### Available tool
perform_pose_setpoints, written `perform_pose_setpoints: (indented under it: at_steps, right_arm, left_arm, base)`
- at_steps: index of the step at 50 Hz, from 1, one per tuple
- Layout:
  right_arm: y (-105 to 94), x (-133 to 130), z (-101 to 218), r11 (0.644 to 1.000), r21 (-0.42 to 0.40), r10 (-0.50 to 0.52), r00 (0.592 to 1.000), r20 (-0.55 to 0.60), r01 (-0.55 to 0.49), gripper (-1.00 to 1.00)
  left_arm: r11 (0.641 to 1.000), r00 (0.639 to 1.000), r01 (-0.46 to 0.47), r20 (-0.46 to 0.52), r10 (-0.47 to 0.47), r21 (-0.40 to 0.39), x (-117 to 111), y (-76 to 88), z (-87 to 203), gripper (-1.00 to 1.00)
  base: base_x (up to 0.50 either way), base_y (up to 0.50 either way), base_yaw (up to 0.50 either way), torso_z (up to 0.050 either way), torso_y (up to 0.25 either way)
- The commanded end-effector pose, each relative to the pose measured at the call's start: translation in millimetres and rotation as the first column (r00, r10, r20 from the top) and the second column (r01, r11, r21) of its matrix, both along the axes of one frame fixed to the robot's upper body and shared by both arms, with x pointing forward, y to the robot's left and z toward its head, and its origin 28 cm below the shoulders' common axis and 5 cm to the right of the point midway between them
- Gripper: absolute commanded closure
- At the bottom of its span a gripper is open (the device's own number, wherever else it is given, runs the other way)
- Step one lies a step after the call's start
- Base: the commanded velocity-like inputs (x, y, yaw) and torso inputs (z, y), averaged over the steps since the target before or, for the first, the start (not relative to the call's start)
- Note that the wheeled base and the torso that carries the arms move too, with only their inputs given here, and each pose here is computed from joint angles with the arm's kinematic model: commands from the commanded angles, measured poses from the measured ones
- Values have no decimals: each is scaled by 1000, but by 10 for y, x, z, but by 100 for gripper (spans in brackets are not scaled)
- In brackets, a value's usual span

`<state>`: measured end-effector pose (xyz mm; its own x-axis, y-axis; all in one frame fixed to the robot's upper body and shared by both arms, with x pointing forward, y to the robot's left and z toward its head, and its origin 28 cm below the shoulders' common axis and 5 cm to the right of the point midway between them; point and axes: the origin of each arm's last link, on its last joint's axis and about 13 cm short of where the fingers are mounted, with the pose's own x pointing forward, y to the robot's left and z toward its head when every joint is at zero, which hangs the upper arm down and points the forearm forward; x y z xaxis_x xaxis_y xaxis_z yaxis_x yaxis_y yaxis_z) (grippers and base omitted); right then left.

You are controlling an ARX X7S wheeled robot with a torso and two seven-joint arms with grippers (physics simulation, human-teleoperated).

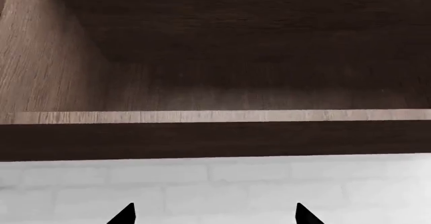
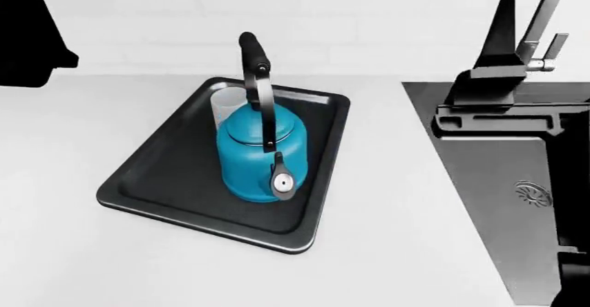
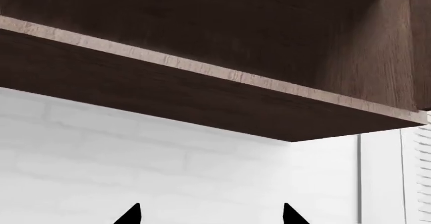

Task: Pick the kettle from the counter and place it on the tray. Then pick the mug from the cabinet and place it on the tray. Then close the cabinet doors.

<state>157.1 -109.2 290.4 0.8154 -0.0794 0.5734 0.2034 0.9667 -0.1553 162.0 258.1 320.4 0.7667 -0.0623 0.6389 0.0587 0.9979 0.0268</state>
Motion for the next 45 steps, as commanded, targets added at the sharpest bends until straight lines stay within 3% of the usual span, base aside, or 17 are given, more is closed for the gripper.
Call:
perform_pose_setpoints:
  at_steps: [1,45]
  right_arm:
    - [-179,-211,-131,997,61,-46,999,25,45,-100]
    - [-133,-157,-184,997,50,-61,998,11,61,-100]
  left_arm:
    - [999,997,-44,67,43,14,-171,-11,-41,-100]
    - [997,994,-82,72,82,-14,-160,73,-21,-100]
  base:
    - [0,20,0,0,0]
    - [0,492,0,0,0]
